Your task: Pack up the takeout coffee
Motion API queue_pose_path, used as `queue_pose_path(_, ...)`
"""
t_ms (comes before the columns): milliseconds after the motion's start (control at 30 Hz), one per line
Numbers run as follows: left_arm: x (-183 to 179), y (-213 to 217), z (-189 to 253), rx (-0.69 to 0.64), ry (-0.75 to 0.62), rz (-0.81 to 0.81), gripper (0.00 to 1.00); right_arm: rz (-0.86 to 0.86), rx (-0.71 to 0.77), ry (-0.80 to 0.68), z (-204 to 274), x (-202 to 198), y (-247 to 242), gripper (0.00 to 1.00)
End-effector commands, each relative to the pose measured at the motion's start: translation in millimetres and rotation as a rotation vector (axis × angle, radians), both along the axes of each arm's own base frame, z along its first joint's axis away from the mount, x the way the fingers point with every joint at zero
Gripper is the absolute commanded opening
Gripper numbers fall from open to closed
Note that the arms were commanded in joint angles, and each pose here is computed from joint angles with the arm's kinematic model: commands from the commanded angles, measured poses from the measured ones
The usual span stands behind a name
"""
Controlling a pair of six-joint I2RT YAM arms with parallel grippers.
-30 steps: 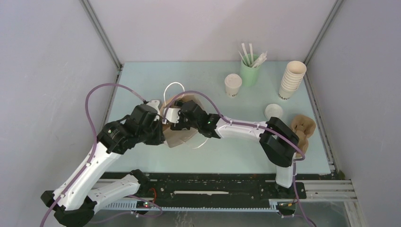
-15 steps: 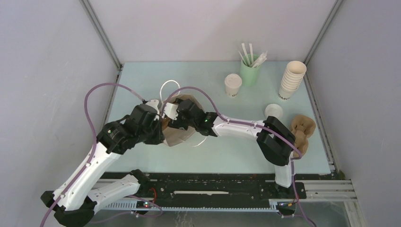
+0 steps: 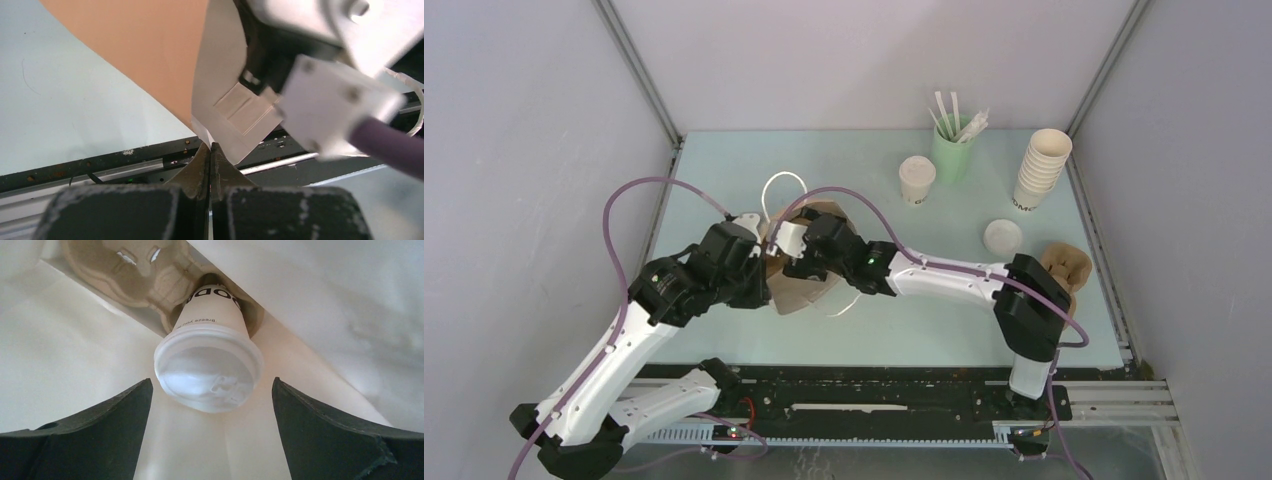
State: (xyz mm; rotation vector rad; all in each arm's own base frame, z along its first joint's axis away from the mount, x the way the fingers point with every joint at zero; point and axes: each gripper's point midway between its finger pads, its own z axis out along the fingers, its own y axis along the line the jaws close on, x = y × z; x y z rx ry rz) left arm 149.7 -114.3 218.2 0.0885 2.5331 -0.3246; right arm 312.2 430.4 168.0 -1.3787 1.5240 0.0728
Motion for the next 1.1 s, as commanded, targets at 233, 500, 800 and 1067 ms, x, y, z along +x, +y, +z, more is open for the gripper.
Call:
queue_pose_path(233, 6, 5, 27, -0.026, -0.078, 0.044, 0.00, 0.040, -0.087, -0.011, 24, -37, -30, 0.89)
queue_pose_path(500, 5, 7, 24, -0.018, -0.072, 0.047, 0.00, 0.113, -0.022, -0.021, 90, -87, -40, 0.91)
queue_pose_path(800, 1, 7, 19, -0.006, -0.037, 0.045, 0.00, -0.043, 0.178, 0.104, 187, -118, -110, 0.99)
queue_pose_path(1067, -3, 3, 7, -0.013, 0.013, 0.048, 0.00, -0.622, 0.422, 0.219, 175, 5, -201, 1.00)
